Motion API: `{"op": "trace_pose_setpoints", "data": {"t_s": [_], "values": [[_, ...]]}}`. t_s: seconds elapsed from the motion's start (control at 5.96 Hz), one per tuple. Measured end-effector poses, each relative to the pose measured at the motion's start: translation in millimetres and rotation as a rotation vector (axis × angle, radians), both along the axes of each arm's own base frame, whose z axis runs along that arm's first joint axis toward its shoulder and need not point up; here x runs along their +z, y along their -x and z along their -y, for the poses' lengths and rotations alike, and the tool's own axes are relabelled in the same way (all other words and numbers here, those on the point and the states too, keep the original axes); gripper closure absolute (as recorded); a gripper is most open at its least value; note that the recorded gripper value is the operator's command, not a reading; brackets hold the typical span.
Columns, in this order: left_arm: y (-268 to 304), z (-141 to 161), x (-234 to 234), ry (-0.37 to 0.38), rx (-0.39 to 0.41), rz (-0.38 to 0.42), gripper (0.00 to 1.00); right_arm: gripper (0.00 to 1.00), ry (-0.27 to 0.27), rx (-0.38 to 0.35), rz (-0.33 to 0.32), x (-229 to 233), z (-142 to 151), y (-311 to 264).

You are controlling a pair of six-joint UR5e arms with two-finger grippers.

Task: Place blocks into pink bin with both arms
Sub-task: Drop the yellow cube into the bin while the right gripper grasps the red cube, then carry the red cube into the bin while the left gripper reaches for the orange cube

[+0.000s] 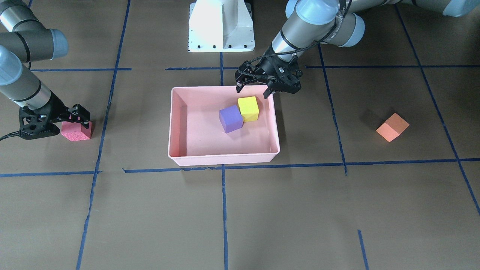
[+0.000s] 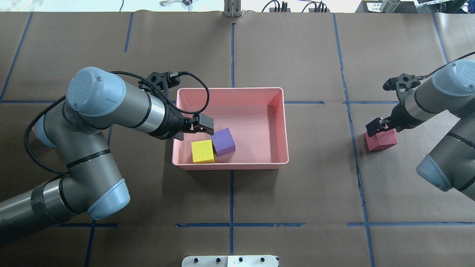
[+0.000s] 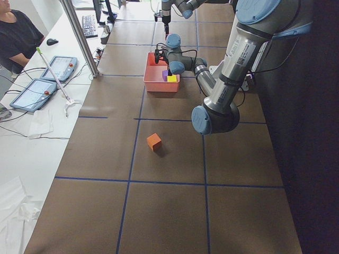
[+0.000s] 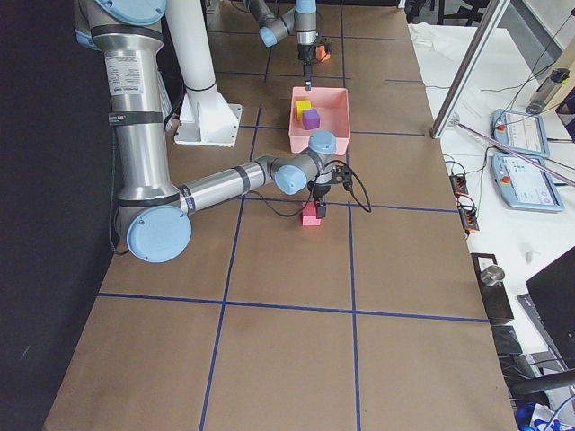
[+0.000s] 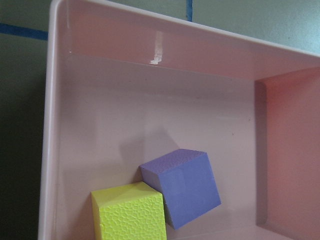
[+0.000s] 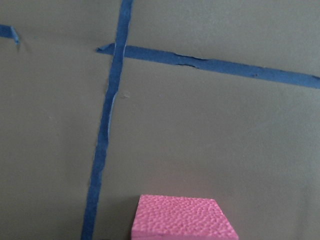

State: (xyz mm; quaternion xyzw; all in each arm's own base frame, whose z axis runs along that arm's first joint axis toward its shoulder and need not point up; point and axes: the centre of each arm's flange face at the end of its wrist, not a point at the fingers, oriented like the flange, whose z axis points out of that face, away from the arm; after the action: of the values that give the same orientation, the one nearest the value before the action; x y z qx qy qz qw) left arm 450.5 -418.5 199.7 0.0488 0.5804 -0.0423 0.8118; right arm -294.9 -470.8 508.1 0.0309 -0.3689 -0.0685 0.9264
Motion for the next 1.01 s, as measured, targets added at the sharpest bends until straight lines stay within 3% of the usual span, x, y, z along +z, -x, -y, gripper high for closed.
{"op": "trace_pose_setpoints", "data": {"t_s": [0.17, 0.34, 0.5, 0.67, 0.84, 1.01], "values": [[20.4, 0.5, -2.1, -0.010, -0.020, -0.014, 0.00, 0.11, 0.009, -0.014, -0.008, 6.3, -3.7, 7.6], [41.7, 5.4, 8.4, -0.009, -0.043, -0.007, 0.00, 0.92, 0.016, -0.026, -0.015, 11.6, -6.9, 14.2], [59.5, 11.9, 28.7, -0.021, -0.056, 0.021, 0.00, 1.00, 0.020, -0.033, -0.018, 14.4, -8.4, 18.1], [82.4, 14.0, 65.1, -0.065, -0.050, 0.081, 0.00, 1.00, 0.005, -0.035, -0.003, 3.0, -9.7, 18.3], [111.1, 12.5, 112.1, -0.128, -0.026, 0.163, 0.00, 1.00, -0.013, -0.017, 0.040, -29.2, -11.7, 18.5], [142.0, 13.7, 157.1, -0.202, 0.007, 0.248, 0.00, 1.00, 0.006, 0.047, 0.124, -86.9, -7.3, 25.8]]}}
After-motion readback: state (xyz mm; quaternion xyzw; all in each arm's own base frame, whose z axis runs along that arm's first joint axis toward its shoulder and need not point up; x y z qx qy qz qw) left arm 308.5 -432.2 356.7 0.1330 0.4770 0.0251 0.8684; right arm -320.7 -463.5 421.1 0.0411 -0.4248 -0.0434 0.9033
